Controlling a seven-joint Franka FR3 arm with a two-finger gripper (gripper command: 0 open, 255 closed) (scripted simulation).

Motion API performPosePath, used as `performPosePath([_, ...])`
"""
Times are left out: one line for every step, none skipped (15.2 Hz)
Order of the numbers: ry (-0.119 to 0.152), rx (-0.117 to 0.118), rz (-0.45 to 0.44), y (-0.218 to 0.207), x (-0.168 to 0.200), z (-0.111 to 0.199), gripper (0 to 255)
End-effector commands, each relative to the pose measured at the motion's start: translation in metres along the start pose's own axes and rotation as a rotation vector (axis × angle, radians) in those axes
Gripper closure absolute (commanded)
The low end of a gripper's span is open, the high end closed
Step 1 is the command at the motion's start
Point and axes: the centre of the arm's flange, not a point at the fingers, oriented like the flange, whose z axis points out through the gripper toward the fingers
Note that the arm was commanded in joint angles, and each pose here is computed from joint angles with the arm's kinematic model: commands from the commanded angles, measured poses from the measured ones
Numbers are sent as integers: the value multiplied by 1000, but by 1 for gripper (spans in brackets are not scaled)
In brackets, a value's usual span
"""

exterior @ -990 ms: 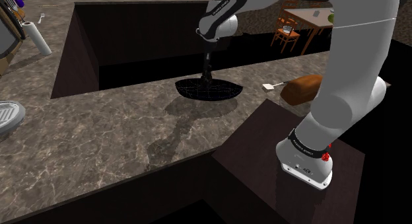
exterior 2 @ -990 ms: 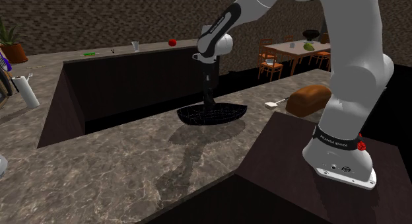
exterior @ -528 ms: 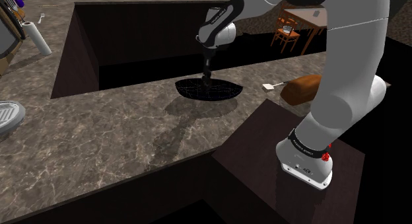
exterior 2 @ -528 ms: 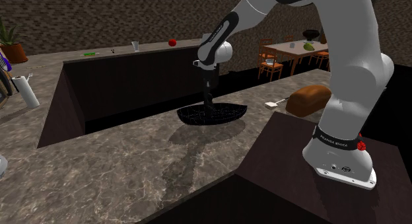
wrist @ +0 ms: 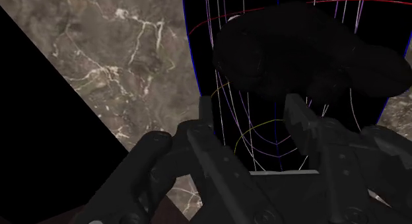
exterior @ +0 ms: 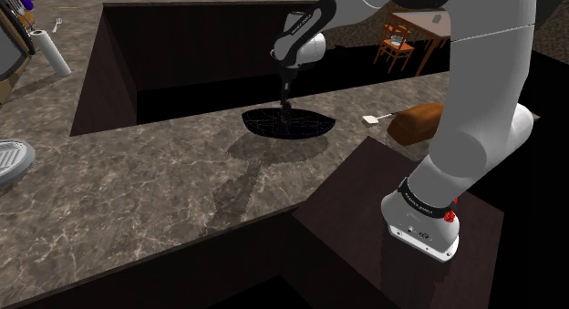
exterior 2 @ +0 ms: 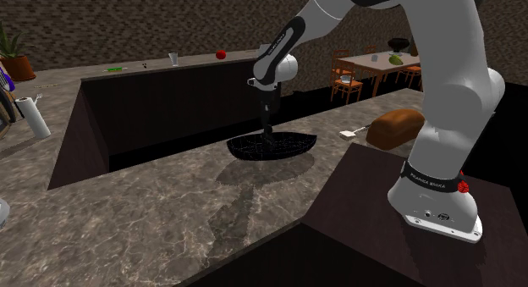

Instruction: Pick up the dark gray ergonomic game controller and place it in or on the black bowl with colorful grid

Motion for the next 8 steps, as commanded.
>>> performPosePath([0, 0, 0, 0, 0, 0, 0])
performPosePath([0, 0, 0, 0, 0, 0, 0])
performPosePath([0, 0, 0, 0, 0, 0, 0])
performPosePath([0, 0, 0, 0, 0, 0, 0])
performPosePath([0, 0, 0, 0, 0, 0, 0])
performPosePath([0, 0, 0, 0, 0, -13, 0])
performPosePath([0, 0, 0, 0, 0, -27, 0])
performPosePath([0, 0, 0, 0, 0, -40, 0])
